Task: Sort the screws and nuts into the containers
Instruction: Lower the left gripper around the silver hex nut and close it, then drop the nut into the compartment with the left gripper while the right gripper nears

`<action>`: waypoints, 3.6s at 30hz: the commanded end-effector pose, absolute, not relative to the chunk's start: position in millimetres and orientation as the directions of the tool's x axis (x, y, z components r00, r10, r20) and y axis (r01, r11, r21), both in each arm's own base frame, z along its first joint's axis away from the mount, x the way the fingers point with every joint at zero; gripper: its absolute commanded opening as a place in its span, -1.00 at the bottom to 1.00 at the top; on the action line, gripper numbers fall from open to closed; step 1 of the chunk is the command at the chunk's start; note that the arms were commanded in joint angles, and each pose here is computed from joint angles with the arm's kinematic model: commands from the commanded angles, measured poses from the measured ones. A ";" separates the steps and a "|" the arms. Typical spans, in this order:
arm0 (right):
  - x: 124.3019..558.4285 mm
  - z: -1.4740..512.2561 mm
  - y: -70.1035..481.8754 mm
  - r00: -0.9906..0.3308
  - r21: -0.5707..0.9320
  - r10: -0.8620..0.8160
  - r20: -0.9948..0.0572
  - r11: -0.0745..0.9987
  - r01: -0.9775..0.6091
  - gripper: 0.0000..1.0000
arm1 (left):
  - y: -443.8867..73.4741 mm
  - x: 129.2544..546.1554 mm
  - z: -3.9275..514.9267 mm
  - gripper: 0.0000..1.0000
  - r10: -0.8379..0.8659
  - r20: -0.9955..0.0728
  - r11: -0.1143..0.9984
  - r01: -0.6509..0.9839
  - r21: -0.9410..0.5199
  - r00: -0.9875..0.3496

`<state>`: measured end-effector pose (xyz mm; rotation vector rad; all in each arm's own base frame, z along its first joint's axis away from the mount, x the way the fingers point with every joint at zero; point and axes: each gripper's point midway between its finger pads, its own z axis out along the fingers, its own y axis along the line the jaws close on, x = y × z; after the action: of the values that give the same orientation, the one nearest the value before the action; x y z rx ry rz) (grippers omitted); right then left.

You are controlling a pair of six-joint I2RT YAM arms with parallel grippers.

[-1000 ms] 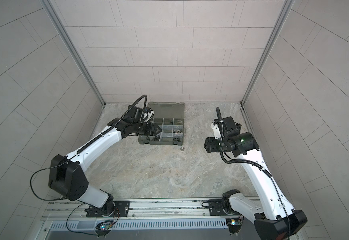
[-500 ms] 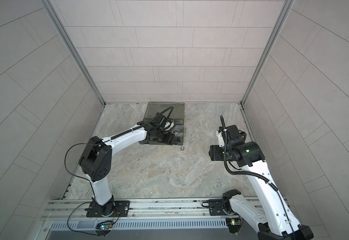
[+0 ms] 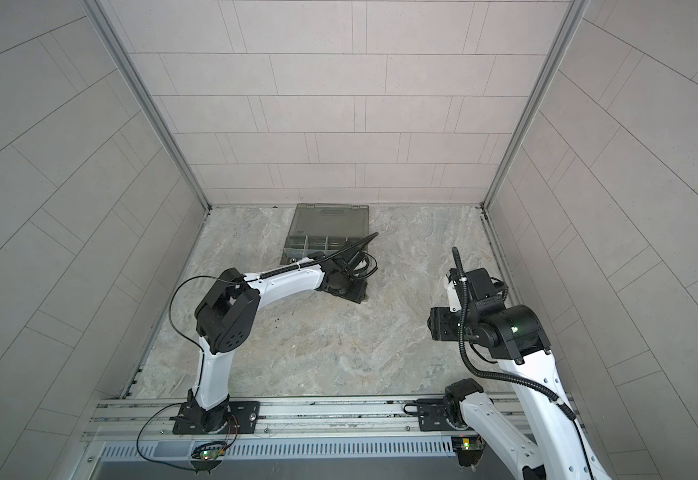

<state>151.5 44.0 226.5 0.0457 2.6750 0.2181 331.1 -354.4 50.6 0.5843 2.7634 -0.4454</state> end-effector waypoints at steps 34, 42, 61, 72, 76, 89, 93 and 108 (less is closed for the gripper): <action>150.4 217.5 39.4 -0.916 0.126 0.043 -0.400 0.992 -0.008 0.37 | -372.3 342.6 23.8 0.09 0.388 -0.286 0.889 0.438 -0.135 -0.876; 147.0 217.7 34.8 -0.918 0.106 0.041 -0.395 0.994 -0.002 0.37 | -371.4 336.0 18.2 -0.32 0.404 -0.249 0.885 0.445 -0.139 -0.880; 142.2 222.6 28.6 -0.909 0.089 0.048 -0.415 0.996 0.012 0.37 | -373.9 331.0 18.4 -0.61 0.445 -0.215 0.868 0.478 -0.137 -0.869; 145.9 220.5 30.7 -0.908 0.094 0.044 -0.416 0.996 0.005 0.37 | -369.1 321.5 55.9 -0.64 0.457 -0.230 0.859 0.493 -0.135 -0.859; 156.3 222.8 36.0 -0.904 0.109 0.039 -0.425 0.994 -0.009 0.37 | -364.0 324.5 90.7 -0.64 0.462 -0.277 0.855 0.506 -0.115 -0.843; 201.4 237.0 63.1 -0.886 0.213 0.061 -0.460 0.976 -0.044 0.37 | -299.8 362.9 175.5 -0.64 0.385 -0.405 0.907 0.420 0.002 -0.830; 218.3 244.4 71.3 -0.878 0.237 0.064 -0.474 0.970 -0.058 0.38 | -259.3 381.3 178.5 -0.64 0.305 -0.404 0.941 0.338 -0.009 -0.862; 291.0 261.7 128.5 -0.864 0.269 -0.011 -0.504 0.948 -0.169 0.38 | -157.1 430.4 147.1 -0.64 0.054 -0.376 0.988 0.104 -0.116 -0.925</action>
<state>276.5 111.8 247.2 -0.0999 2.6433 0.3797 423.3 -159.0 144.5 0.1143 2.7754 -0.1320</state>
